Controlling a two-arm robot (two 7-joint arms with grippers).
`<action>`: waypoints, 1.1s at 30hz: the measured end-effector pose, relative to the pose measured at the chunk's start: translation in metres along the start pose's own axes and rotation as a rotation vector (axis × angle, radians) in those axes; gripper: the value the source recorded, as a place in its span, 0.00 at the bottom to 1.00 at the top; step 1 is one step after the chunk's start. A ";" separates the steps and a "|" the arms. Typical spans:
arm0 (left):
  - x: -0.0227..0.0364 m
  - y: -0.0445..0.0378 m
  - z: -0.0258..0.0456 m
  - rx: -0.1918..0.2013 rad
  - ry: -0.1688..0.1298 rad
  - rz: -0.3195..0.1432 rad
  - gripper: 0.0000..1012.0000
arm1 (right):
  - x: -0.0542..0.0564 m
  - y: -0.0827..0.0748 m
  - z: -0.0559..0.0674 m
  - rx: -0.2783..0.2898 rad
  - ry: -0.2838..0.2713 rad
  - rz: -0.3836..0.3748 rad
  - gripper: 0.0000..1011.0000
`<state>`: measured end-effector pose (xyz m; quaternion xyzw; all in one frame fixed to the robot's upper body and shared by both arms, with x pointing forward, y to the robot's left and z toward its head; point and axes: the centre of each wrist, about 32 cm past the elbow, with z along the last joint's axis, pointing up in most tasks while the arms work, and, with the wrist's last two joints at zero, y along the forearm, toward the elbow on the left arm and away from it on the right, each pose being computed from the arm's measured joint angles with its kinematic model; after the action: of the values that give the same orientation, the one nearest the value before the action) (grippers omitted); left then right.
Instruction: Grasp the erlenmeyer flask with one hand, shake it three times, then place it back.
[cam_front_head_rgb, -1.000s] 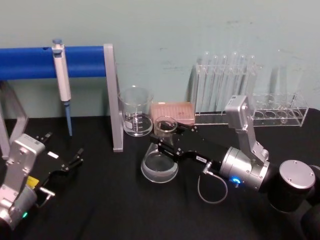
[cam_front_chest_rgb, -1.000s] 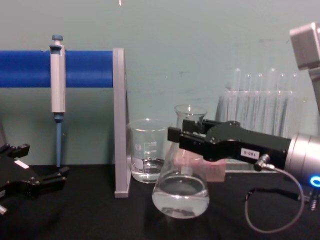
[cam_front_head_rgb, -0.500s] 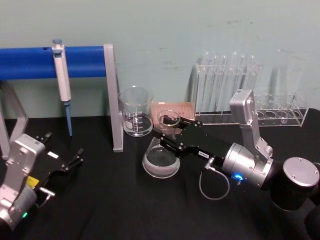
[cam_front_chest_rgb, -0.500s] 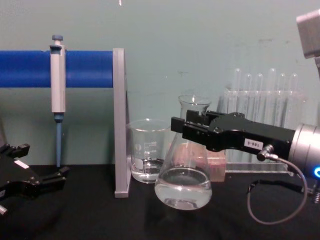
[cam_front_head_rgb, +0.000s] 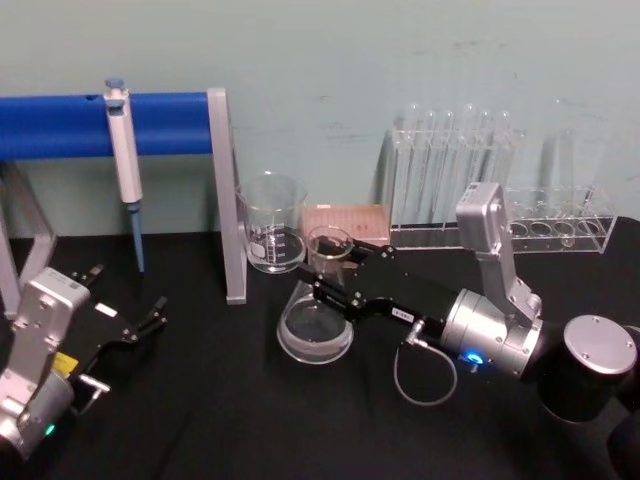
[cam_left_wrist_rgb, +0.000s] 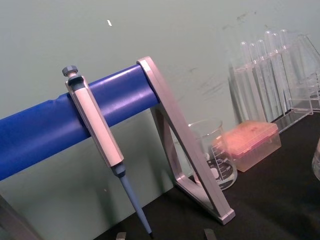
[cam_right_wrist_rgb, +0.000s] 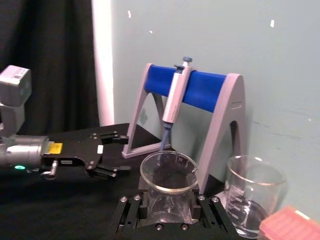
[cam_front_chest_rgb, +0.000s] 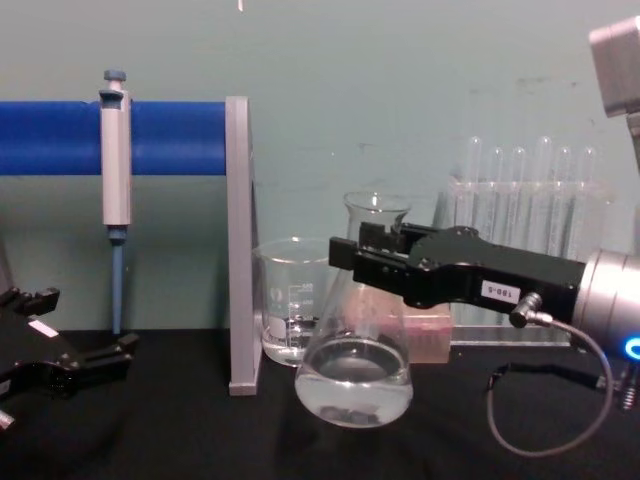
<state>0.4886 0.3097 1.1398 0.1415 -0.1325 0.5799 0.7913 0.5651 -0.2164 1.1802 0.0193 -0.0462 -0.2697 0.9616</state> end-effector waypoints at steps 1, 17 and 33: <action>0.0000 0.0000 0.0000 0.000 0.000 0.000 0.99 | 0.000 0.000 0.000 0.001 -0.001 0.005 0.45; 0.0000 0.0000 0.0000 0.000 0.000 0.000 0.99 | -0.009 0.004 -0.001 0.004 0.003 0.066 0.45; 0.0000 0.0000 0.0000 0.000 0.000 0.000 0.99 | -0.013 -0.004 -0.004 0.032 0.005 -0.142 0.45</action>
<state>0.4886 0.3097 1.1398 0.1415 -0.1324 0.5799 0.7913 0.5520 -0.2131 1.1748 0.0386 -0.0468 -0.3363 0.9398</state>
